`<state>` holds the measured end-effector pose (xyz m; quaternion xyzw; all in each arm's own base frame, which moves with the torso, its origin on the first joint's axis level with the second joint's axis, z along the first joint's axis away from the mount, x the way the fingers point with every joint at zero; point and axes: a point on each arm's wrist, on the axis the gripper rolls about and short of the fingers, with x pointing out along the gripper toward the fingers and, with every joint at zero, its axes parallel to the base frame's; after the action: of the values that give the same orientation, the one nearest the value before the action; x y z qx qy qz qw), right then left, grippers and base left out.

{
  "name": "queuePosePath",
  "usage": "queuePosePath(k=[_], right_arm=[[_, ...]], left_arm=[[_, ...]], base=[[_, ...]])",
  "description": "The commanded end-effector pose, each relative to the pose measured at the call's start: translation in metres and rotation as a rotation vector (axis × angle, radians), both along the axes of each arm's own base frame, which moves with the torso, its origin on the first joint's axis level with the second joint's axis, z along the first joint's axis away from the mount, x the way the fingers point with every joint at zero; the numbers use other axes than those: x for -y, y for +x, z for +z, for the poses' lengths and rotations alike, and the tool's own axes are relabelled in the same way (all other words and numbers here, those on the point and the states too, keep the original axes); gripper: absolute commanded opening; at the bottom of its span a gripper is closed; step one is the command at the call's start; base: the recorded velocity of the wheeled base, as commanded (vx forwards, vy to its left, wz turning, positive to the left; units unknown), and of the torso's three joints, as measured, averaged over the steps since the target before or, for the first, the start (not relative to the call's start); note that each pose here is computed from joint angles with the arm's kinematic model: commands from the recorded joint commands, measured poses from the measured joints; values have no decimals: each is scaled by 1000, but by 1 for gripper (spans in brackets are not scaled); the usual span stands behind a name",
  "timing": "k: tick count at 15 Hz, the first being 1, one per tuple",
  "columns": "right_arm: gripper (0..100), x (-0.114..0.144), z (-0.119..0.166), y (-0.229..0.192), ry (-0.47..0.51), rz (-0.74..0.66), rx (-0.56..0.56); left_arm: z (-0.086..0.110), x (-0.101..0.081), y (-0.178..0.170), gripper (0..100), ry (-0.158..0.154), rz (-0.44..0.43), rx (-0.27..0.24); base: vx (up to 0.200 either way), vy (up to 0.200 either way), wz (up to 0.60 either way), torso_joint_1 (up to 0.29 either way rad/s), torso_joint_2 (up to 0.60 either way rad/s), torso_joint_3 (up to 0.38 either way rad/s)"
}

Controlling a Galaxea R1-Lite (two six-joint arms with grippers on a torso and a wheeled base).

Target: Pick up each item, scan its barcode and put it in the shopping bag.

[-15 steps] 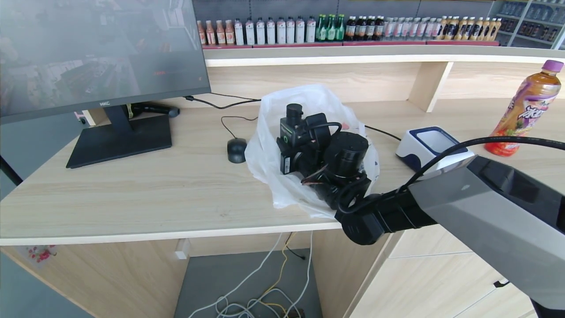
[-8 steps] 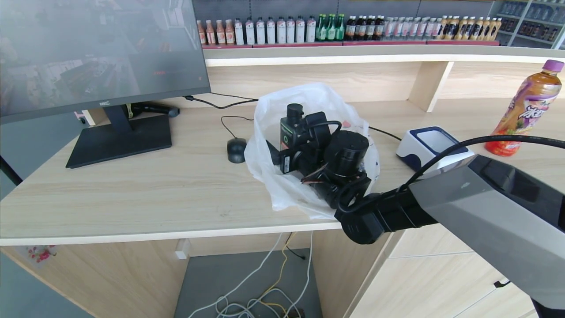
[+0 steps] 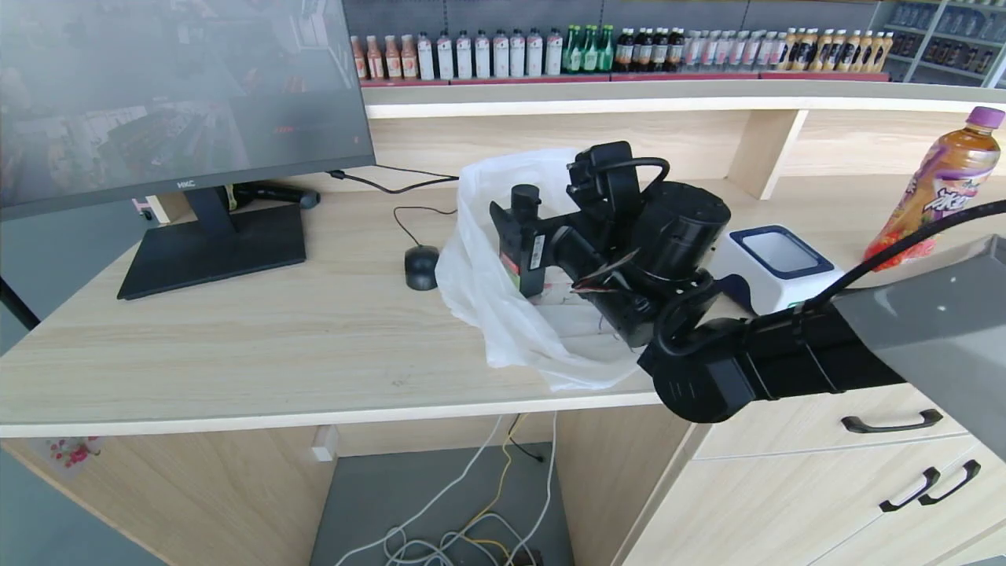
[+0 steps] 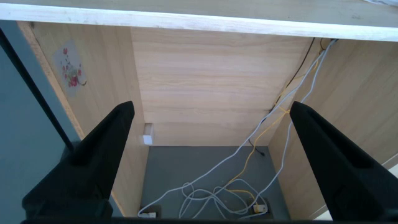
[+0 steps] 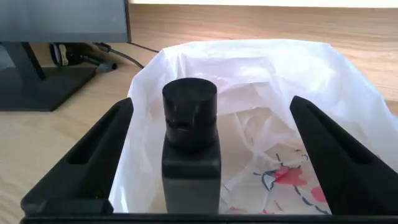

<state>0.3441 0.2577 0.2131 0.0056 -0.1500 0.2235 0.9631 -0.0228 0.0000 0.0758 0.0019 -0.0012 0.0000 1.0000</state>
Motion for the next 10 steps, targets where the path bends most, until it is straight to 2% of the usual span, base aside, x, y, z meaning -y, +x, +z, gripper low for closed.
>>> queuePosePath(k=[1,5,6,7,10], right_arm=[[100,24,20,-40,42,14,33],[100,55,-14,-86,83,22,53],[100,58,-15,-90,85,21,57],[100,69,-25,-106,69,8,22],[100,82,-17,-122,77,14,36]], left_arm=[[0,0,0,100,1,0,1],[0,0,0,100,1,0,1],[0,0,0,100,1,0,1],[0,0,0,100,1,0,1],[0,0,0,100,-4,0,1]], base=[[0,0,0,0,0,0],[0,0,0,0,0,0],[0,0,0,0,0,0],[0,0,0,0,0,0],[0,0,0,0,0,0]])
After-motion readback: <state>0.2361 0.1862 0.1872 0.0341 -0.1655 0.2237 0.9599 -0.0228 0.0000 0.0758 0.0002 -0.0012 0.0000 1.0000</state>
